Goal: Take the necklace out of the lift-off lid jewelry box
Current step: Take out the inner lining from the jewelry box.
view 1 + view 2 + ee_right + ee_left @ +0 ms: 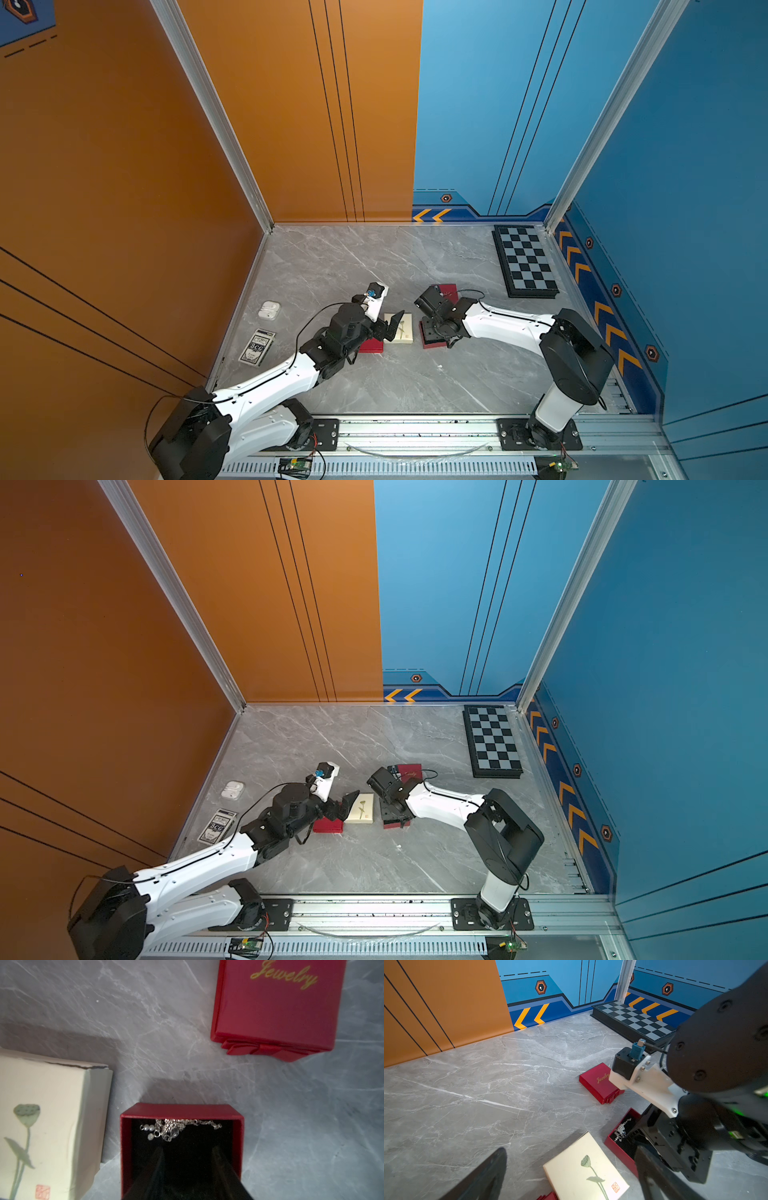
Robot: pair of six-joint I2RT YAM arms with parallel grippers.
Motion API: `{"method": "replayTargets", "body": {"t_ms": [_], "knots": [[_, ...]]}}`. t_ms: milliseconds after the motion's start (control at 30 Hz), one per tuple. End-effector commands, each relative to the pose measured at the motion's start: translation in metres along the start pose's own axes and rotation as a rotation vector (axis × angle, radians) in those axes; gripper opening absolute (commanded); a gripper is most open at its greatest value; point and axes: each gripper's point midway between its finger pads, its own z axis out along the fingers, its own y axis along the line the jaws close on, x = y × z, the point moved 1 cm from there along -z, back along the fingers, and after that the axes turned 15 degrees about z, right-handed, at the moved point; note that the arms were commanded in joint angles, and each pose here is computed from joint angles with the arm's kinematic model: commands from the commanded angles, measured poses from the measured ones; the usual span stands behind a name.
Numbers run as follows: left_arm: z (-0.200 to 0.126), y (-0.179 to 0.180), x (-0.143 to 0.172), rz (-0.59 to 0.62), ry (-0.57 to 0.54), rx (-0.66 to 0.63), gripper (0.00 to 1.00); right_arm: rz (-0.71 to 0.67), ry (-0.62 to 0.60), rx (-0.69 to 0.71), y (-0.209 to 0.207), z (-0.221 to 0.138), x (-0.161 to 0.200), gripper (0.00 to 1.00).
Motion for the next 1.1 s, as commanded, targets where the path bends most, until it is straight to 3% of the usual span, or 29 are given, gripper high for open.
{"method": "replayTargets", "body": {"t_ms": [0, 400, 600, 867, 1067], "knots": [[-0.002, 0.002, -0.008, 0.006, -0.015, 0.010, 0.96, -0.025, 0.031, 0.012, 0.003, 0.003, 0.004, 0.41], [-0.003, 0.001, -0.008, 0.013, -0.011, 0.016, 0.91, -0.009, 0.103, 0.058, -0.007, 0.029, 0.020, 0.37], [-0.003, 0.001, -0.009, 0.013, -0.011, 0.018, 0.88, -0.010, 0.150, 0.072, -0.011, 0.041, 0.032, 0.24], [-0.003, 0.003, -0.012, 0.013, 0.003, 0.010, 0.87, 0.012, 0.082, 0.003, -0.002, 0.015, 0.009, 0.14], [-0.001, 0.004, -0.017, 0.005, 0.022, 0.015, 0.87, 0.028, 0.034, -0.057, 0.001, -0.011, -0.007, 0.13]]}}
